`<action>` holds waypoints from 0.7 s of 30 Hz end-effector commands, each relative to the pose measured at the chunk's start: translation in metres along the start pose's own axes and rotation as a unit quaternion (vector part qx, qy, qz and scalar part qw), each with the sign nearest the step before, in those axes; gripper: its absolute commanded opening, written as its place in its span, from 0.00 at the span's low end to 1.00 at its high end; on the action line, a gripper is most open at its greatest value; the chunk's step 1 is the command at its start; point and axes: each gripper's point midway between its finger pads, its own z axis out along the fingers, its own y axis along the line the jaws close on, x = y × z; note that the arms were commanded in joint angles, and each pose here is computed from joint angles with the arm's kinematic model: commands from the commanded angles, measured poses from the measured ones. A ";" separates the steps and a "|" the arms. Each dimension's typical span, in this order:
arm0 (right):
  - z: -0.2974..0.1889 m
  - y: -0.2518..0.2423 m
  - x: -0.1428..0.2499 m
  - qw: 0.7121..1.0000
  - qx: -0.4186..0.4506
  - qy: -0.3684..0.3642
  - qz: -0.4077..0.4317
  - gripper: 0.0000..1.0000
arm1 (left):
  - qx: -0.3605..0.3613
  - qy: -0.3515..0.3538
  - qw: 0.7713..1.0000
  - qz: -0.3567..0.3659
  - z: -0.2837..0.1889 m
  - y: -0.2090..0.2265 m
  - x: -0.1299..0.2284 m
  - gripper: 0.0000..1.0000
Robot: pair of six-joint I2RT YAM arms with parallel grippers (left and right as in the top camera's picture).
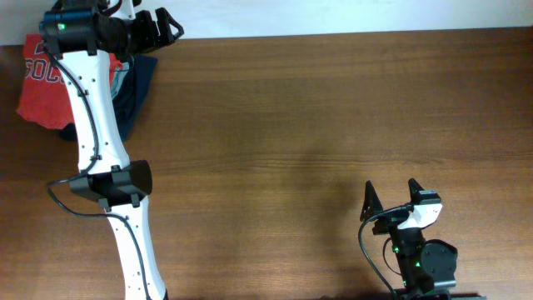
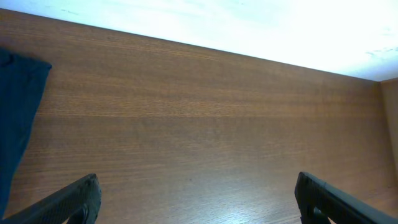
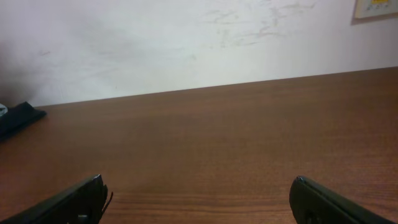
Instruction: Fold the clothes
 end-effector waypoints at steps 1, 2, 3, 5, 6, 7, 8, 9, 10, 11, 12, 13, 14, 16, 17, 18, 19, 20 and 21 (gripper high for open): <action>0.000 -0.005 0.001 1.000 0.013 -0.001 0.003 0.99 | -0.004 -0.002 1.000 -0.001 -0.002 0.001 -0.001 0.99; 0.000 -0.005 0.001 1.000 0.013 -0.001 0.003 0.98 | -0.004 0.000 1.000 -0.002 0.000 0.002 0.000 0.99; 0.000 -0.005 0.001 1.000 0.013 -0.001 0.003 0.99 | -0.004 0.003 1.000 -0.003 0.002 0.003 0.001 0.99; 0.000 -0.005 0.001 1.000 0.013 -0.001 0.003 0.99 | -0.004 0.002 1.000 -0.002 0.001 0.002 0.001 0.99; 0.000 -0.005 0.001 1.000 0.013 -0.001 0.003 0.98 | -0.003 -0.002 1.000 0.000 -0.004 -0.001 0.000 0.99; 0.000 -0.005 0.001 1.000 0.013 -0.001 0.003 0.99 | -0.002 -0.008 1.000 0.004 -0.011 -0.006 -0.002 0.99; 0.000 -0.005 0.001 1.000 0.013 -0.001 0.003 0.99 | 0.001 -0.018 1.000 0.011 -0.022 -0.014 -0.005 0.99; 0.000 -0.005 0.001 1.000 0.013 -0.001 0.003 0.99 | 0.002 -0.027 1.000 0.016 -0.030 -0.020 -0.008 0.99; 0.000 -0.005 0.001 1.000 0.013 -0.001 0.003 0.99 | 0.005 -0.040 0.999 0.023 -0.045 -0.028 -0.011 0.99; 0.000 -0.005 0.001 1.000 0.013 -0.001 0.003 0.99 | 0.007 -0.056 0.998 0.032 -0.061 -0.038 -0.014 0.99; 0.000 -0.005 0.001 1.000 0.013 -0.001 0.003 0.99 | 0.010 -0.069 0.997 0.039 -0.076 -0.046 -0.017 0.99; 0.000 -0.005 0.001 1.000 0.013 -0.001 0.003 0.98 | 0.012 -0.084 0.995 0.048 -0.092 -0.056 -0.019 0.99; 0.000 -0.005 0.001 1.000 0.013 -0.001 0.003 0.99 | 0.014 -0.097 0.994 0.054 -0.106 -0.063 -0.020 0.99; 0.000 -0.005 0.001 1.000 0.013 -0.001 0.003 0.98 | 0.019 -0.124 0.990 0.070 -0.136 -0.081 -0.020 0.99; 0.000 -0.005 0.001 1.000 0.013 -0.001 0.003 0.98 | 0.021 -0.137 0.987 0.077 -0.151 -0.089 -0.020 0.99; 0.000 -0.005 0.001 1.000 0.013 -0.001 0.003 0.99 | 0.024 -0.150 0.985 0.084 -0.166 -0.097 -0.019 0.99; 0.000 -0.005 0.001 1.000 0.013 -0.001 0.003 0.98 | 0.025 -0.160 0.983 0.089 -0.178 -0.103 -0.017 0.99; 0.000 -0.005 0.001 1.000 0.013 -0.001 0.003 0.98 | 0.027 -0.170 0.980 0.095 -0.191 -0.110 -0.015 0.99; 0.000 -0.005 0.001 1.000 0.013 -0.001 0.003 0.99 | 0.029 -0.177 0.979 0.099 -0.202 -0.116 -0.013 0.99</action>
